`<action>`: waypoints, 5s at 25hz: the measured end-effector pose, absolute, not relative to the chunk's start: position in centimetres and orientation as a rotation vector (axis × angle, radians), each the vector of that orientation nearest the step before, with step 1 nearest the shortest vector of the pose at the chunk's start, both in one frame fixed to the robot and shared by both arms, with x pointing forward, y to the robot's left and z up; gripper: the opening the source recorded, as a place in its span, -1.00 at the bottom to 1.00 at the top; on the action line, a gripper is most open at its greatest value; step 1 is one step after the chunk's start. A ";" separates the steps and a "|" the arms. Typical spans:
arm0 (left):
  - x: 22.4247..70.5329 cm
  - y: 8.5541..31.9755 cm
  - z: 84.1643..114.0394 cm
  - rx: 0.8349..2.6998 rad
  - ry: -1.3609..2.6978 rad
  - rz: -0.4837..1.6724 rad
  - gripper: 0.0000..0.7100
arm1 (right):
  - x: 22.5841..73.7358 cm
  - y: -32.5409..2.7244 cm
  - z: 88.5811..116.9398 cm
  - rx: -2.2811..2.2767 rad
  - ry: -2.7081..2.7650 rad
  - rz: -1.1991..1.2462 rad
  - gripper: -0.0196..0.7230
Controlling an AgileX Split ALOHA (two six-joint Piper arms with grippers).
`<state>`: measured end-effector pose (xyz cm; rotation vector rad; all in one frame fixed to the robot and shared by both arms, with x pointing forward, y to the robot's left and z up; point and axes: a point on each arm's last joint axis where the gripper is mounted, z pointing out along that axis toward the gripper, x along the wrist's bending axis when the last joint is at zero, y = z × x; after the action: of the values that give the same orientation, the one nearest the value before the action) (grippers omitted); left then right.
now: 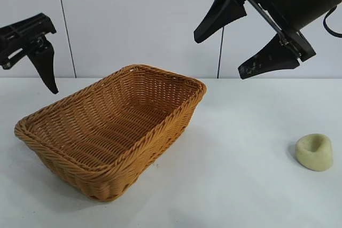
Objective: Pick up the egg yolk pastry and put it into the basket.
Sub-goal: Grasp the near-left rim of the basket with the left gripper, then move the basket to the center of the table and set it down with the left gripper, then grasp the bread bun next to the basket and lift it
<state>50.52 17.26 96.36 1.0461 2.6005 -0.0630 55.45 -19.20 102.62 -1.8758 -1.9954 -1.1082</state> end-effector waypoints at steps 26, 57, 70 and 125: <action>52.6 16.7 91.2 1.078 2.714 -0.155 -0.61 | 55.2 -19.1 102.6 -1.853 -1.994 -1.087 0.84; 63.2 18.1 91.6 2.015 2.200 -0.286 -0.61 | 55.1 -19.0 102.6 -1.840 -1.993 -1.075 0.84; 63.3 18.0 90.8 1.971 2.251 -0.316 -0.09 | 55.1 -19.0 102.6 -1.837 -1.992 -1.071 0.84; 54.9 28.5 108.0 2.052 2.137 0.220 0.88 | 55.0 -19.0 102.6 -1.837 -1.992 -1.066 0.84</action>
<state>54.90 28.49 108.03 2.0518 2.1369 0.2197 55.03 -19.04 102.57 -1.8366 -1.9921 -1.0661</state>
